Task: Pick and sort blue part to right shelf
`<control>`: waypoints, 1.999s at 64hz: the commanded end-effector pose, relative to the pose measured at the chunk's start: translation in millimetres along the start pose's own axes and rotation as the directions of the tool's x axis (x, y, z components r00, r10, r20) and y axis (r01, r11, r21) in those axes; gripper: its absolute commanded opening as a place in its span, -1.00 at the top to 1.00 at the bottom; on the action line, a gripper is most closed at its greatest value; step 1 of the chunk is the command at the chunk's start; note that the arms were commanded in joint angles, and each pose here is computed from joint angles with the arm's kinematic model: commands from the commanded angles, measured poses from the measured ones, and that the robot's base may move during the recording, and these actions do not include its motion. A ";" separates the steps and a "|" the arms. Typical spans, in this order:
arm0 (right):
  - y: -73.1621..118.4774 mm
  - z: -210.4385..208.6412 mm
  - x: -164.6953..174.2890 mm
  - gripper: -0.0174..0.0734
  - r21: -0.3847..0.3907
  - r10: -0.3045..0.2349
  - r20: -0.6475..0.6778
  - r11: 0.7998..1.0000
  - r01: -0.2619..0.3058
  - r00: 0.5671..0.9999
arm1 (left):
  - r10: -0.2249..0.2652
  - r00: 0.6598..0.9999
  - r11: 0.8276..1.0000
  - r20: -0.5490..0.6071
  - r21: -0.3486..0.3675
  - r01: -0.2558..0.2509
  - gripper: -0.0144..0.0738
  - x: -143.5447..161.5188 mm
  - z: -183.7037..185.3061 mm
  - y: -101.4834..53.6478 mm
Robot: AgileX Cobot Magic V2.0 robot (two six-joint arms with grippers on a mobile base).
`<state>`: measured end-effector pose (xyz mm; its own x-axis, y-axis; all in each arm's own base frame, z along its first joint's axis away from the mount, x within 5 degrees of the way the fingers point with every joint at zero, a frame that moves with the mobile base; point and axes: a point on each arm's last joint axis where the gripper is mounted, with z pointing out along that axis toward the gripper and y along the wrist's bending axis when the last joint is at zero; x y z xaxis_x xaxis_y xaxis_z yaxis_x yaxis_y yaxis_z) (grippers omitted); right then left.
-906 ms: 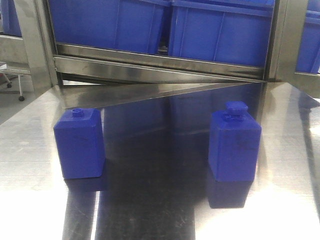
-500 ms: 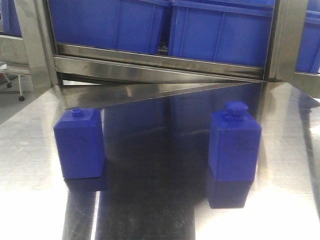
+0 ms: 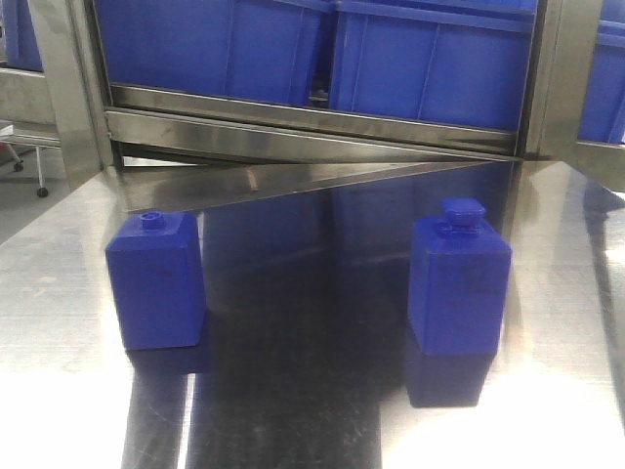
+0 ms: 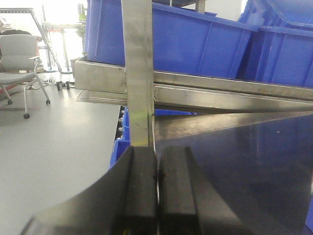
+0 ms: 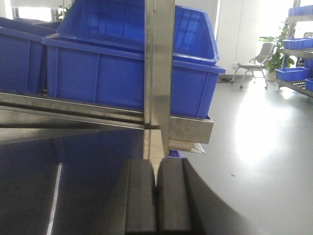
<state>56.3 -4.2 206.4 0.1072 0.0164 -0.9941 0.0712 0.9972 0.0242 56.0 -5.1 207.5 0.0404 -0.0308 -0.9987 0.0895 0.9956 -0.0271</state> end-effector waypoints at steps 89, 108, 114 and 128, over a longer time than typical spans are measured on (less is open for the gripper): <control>31.8 92.7 -88.2 0.12 -0.070 0.066 -0.650 0.987 -0.146 0.757 | -0.006 0.997 1.000 0.081 -0.003 0.007 0.39 -0.6 -1.3 0.5; 67.8 126.7 -86.5 -0.73 0.013 0.140 -0.841 0.971 -0.239 0.522 | -0.006 0.997 1.000 0.081 -0.003 0.007 0.39 -0.6 -1.3 0.5; 84.8 136.9 -91.1 -0.73 -0.006 0.106 -0.877 0.973 -0.233 0.468 | -0.006 0.997 1.000 0.081 -0.003 0.007 0.39 -0.6 -1.3 0.5; 128.5 161.2 -97.3 -0.73 -0.070 -0.012 -0.949 0.983 -0.172 0.316 | -0.006 0.997 1.000 0.081 -0.003 0.007 0.39 -0.6 -1.3 0.5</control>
<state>205.4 97.5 308.3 -0.9097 0.0903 -0.4054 0.0117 0.9813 0.1924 56.0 -5.1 207.5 0.0404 -0.0308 -0.9987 0.0895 0.9956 -0.0271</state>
